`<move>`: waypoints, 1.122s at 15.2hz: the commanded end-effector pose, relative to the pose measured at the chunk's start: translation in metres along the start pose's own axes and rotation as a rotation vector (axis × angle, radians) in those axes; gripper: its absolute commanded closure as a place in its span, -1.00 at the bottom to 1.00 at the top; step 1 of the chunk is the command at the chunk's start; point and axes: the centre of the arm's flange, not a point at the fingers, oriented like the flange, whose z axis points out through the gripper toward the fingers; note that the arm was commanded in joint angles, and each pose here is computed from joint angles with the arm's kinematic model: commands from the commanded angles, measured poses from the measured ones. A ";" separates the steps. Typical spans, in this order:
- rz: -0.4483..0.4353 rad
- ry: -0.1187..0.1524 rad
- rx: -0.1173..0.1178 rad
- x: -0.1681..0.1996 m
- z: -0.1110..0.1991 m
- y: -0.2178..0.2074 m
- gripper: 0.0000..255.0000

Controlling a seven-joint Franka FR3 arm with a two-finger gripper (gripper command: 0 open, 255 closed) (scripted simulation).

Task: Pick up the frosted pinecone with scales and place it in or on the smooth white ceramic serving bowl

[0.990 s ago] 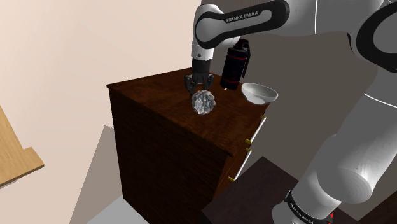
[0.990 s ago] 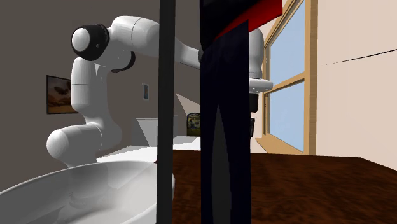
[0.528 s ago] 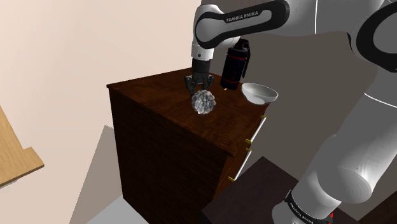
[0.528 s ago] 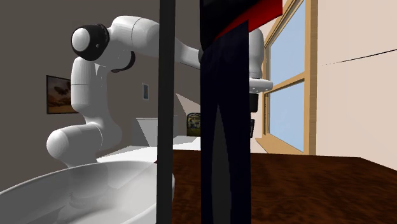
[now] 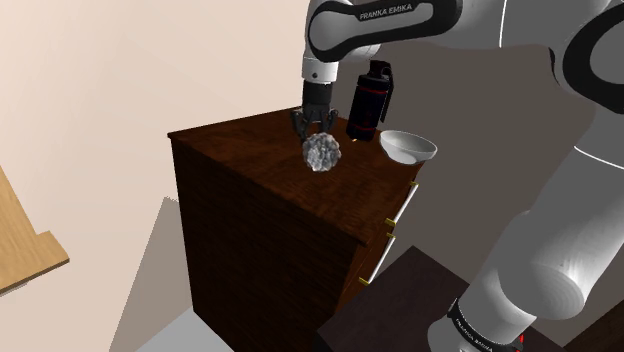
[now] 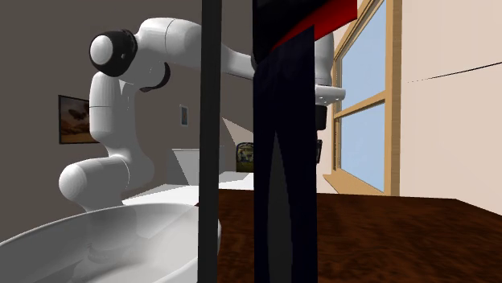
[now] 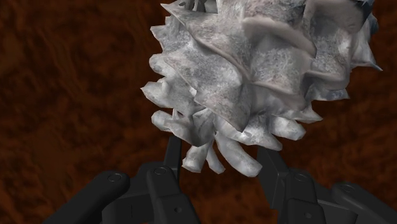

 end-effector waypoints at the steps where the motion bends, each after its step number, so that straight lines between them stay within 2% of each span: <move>1: 0.000 0.000 0.000 -0.001 -0.010 0.001 1.00; 17: 0.000 0.000 0.000 -0.005 -0.094 0.004 1.00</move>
